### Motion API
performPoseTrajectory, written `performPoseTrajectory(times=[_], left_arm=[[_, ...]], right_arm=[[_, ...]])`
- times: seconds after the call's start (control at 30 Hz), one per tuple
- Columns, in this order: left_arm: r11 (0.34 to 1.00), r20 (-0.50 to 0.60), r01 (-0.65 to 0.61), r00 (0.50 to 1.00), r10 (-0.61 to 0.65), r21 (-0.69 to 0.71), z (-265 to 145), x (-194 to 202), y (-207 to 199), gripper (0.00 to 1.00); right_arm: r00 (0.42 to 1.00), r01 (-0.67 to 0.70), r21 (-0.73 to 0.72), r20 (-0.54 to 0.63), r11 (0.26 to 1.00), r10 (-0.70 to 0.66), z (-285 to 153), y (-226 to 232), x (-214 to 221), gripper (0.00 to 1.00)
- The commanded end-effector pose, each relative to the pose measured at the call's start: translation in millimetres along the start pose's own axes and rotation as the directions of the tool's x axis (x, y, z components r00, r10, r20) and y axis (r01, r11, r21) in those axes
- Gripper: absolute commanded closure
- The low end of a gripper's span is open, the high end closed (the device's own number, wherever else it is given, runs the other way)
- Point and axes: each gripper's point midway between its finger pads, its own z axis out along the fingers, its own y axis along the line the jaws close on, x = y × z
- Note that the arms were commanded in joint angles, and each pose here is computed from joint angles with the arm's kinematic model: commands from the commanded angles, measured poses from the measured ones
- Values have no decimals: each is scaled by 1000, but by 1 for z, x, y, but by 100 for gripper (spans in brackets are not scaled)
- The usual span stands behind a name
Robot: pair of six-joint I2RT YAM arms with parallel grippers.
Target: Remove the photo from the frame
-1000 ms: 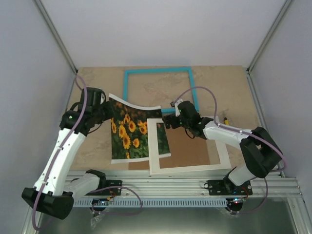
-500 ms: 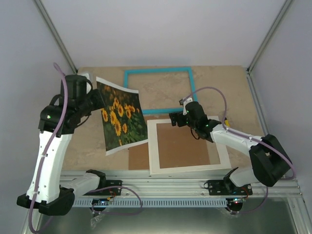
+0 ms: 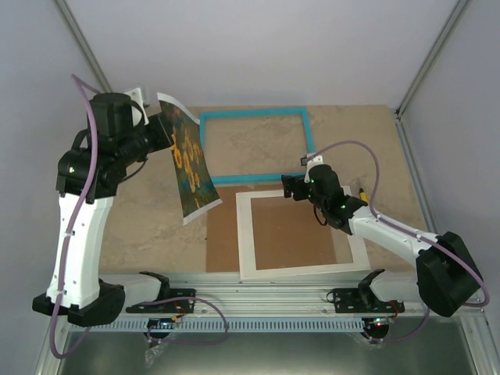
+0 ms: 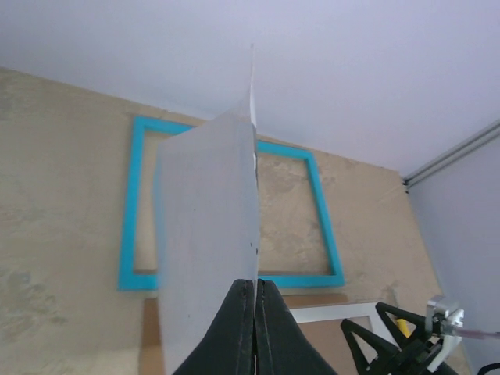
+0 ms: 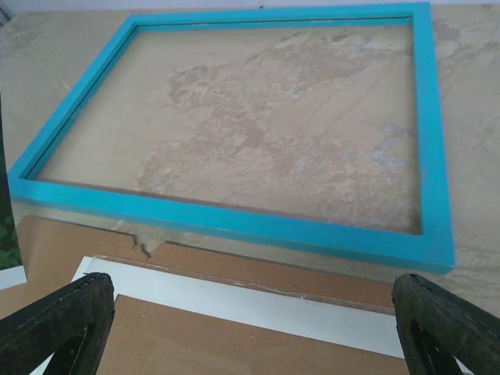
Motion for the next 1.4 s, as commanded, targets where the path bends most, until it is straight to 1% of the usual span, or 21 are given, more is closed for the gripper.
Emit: performPoseTrajectory(times=[0.0, 0.17, 0.3, 0.5, 0.6, 0.7, 0.8, 0.93, 1.03, 1.23, 1.37], left_arm=[[986, 34, 34, 999, -41, 166, 1, -19, -35, 100], [960, 12, 65, 997, -71, 272, 18, -17, -59, 100], [935, -10, 76, 997, -77, 347, 26, -15, -87, 100], [878, -23, 95, 995, -95, 469, 20, -15, -126, 100], [860, -42, 105, 994, -97, 500, 17, -9, -134, 100], [827, -51, 126, 992, -118, 547, 11, -3, -138, 100], [814, -69, 158, 987, -145, 558, 9, 11, -131, 100], [839, -108, 197, 980, -165, 507, 22, 40, -110, 100], [846, -151, 242, 969, -193, 475, 36, 70, -93, 100], [876, -269, 319, 935, -229, 362, 74, 147, -50, 100], [896, -325, 335, 916, -236, 291, 89, 189, -24, 100]], right_arm=[[998, -29, 43, 61, 999, 27, -8, -11, -12, 2], [996, -39, 63, 88, 997, 34, -15, -17, -17, 2], [994, -45, 78, 101, 996, 37, -19, -21, -19, 2], [990, -63, 113, 136, 992, 47, -28, -30, -24, 2], [985, -72, 132, 164, 989, 50, -36, -35, -30, 2], [980, -80, 146, 195, 986, 51, -46, -40, -37, 2], [973, -91, 131, 225, 987, 59, -62, -39, -49, 2], [962, -96, 87, 266, 992, 69, -85, -37, -54, 2], [960, -80, 64, 275, 995, 59, -90, -34, -54, 2], [977, -40, 43, 210, 998, 30, -78, -28, -41, 2], [985, -31, 31, 169, 999, 25, -68, -25, -30, 2]])
